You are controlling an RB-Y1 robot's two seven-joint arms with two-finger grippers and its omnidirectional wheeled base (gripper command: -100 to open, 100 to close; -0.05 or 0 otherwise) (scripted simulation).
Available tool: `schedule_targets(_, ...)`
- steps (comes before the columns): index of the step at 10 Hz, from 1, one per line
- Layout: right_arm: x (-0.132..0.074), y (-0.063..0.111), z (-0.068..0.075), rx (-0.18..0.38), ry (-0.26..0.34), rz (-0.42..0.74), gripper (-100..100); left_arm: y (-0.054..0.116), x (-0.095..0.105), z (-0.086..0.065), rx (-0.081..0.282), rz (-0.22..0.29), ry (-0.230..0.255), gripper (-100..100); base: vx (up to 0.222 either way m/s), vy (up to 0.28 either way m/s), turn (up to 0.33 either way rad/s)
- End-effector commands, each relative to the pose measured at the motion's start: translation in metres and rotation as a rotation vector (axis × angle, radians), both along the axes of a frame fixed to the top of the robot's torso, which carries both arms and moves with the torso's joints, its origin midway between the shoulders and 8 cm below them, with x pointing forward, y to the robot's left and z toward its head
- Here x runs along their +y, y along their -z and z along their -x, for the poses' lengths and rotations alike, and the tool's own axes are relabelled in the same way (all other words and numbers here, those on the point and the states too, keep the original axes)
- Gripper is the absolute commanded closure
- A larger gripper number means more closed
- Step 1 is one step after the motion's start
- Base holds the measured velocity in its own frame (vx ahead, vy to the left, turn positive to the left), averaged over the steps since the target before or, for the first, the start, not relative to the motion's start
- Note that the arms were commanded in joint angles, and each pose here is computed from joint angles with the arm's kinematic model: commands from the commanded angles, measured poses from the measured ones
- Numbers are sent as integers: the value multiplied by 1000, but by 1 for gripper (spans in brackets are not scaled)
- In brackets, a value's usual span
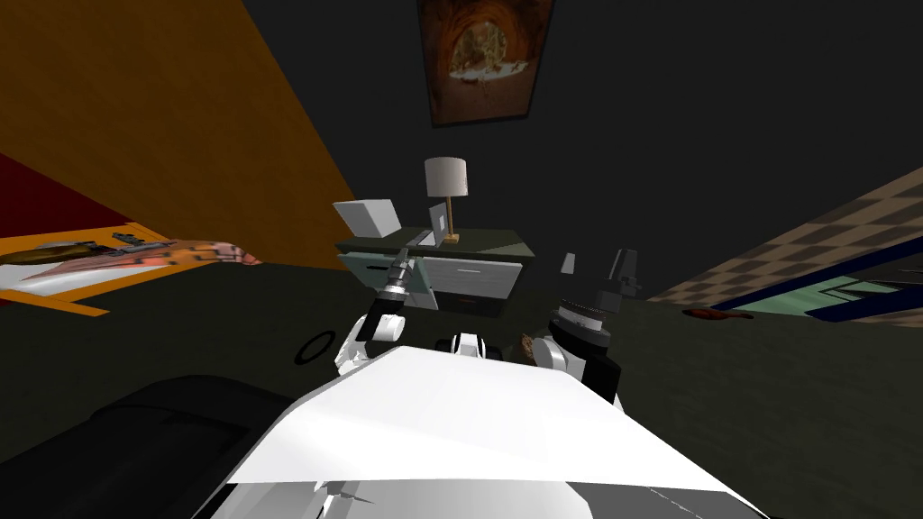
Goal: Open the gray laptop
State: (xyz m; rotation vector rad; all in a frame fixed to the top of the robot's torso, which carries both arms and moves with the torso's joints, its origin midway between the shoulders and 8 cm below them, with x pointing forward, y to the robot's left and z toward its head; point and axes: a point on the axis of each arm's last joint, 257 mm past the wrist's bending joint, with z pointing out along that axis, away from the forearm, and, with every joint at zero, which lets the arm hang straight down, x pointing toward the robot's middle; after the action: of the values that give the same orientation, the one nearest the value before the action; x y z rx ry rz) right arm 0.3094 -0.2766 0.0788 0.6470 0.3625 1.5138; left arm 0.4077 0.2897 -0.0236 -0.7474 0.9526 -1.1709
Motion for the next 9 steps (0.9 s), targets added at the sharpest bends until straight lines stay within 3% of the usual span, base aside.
schedule_targets(1,0,0,0,0,0,0,0,-2,7,-7,35,-20,-10,-100,38,-21,-18)
schedule_targets(9,0,0,0,0,0,0,0,-12,27,-23,117,-68,-45,-100,39,-28,-17)
